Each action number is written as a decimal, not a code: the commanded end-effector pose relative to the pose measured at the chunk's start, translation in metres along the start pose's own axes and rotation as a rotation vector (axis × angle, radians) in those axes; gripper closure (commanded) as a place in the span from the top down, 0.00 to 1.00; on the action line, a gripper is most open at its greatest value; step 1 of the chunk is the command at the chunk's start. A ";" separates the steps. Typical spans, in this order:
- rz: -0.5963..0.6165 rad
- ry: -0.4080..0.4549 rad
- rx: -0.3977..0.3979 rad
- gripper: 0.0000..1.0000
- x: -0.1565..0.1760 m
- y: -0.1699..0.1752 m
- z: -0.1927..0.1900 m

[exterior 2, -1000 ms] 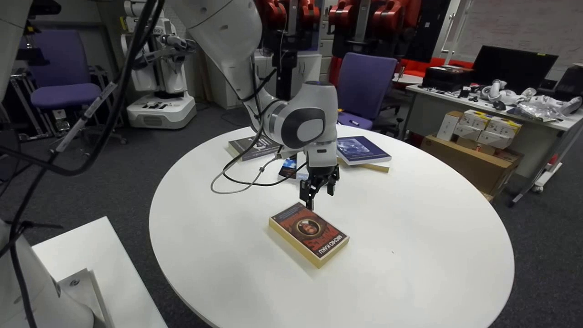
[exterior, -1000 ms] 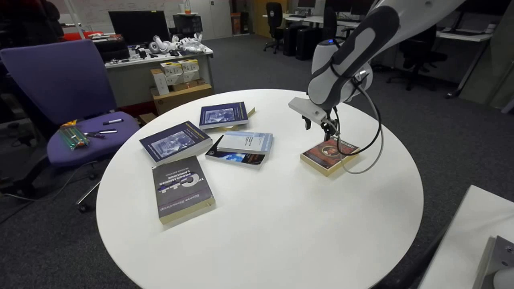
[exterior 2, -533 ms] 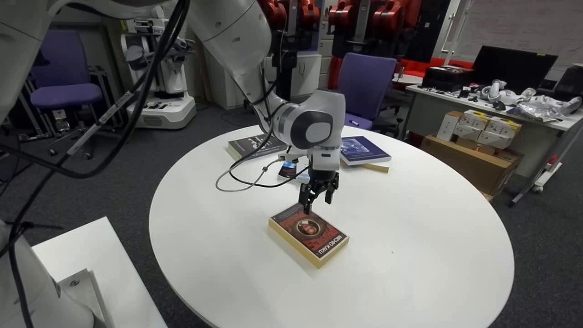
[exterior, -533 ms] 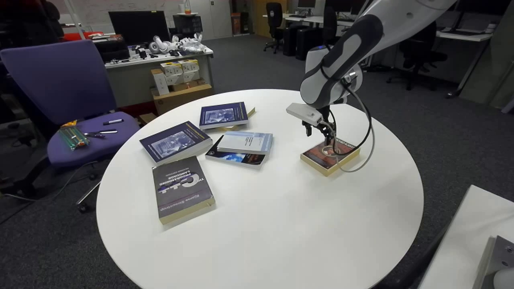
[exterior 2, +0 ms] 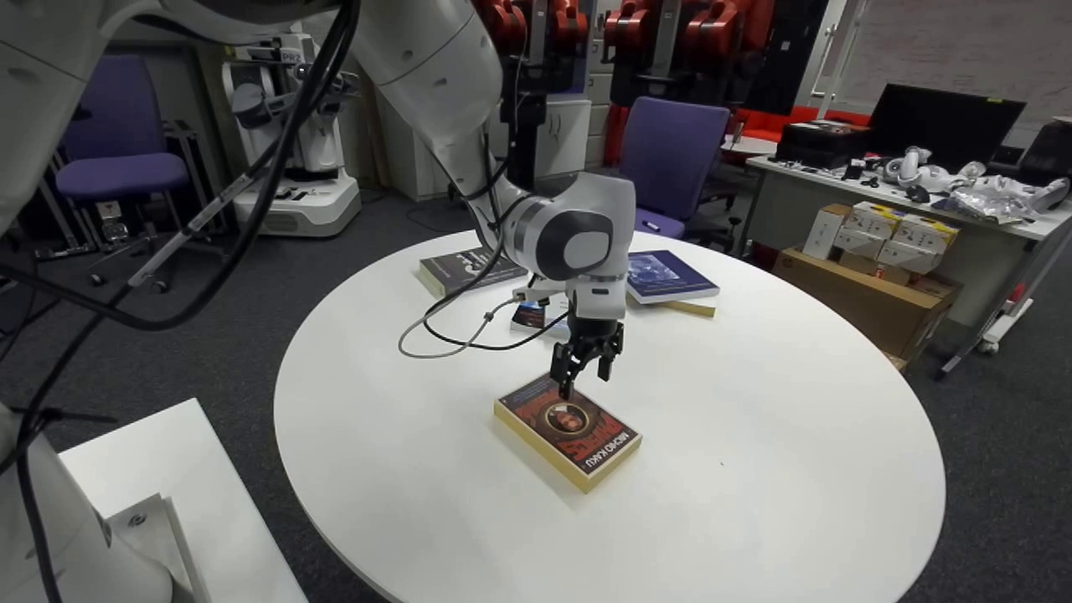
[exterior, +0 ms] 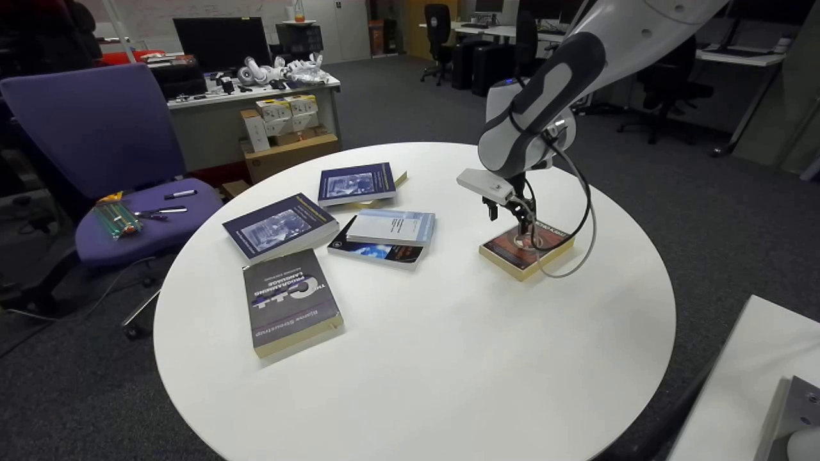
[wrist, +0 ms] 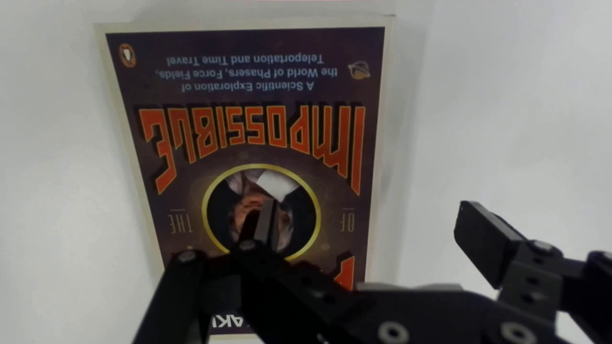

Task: Remove the book with red writings from the pile of books and put it on the table

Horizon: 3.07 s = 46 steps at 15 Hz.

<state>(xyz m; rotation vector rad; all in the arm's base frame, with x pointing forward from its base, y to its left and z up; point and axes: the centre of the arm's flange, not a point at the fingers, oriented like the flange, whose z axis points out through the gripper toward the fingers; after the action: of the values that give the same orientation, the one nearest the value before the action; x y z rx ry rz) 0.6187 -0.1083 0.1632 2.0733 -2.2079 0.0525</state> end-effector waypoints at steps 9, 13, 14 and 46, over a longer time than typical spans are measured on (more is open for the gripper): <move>-0.033 0.004 0.001 1.00 -0.001 0.007 0.010; -0.036 0.007 -0.017 1.00 -0.001 0.009 0.022; -0.037 0.000 -0.022 1.00 -0.001 0.010 0.022; -0.128 -0.094 0.045 1.00 0.010 0.047 -0.037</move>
<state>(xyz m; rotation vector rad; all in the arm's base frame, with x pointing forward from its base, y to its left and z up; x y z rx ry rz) 0.5789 -0.1158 0.1743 2.2272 -2.1236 -0.1085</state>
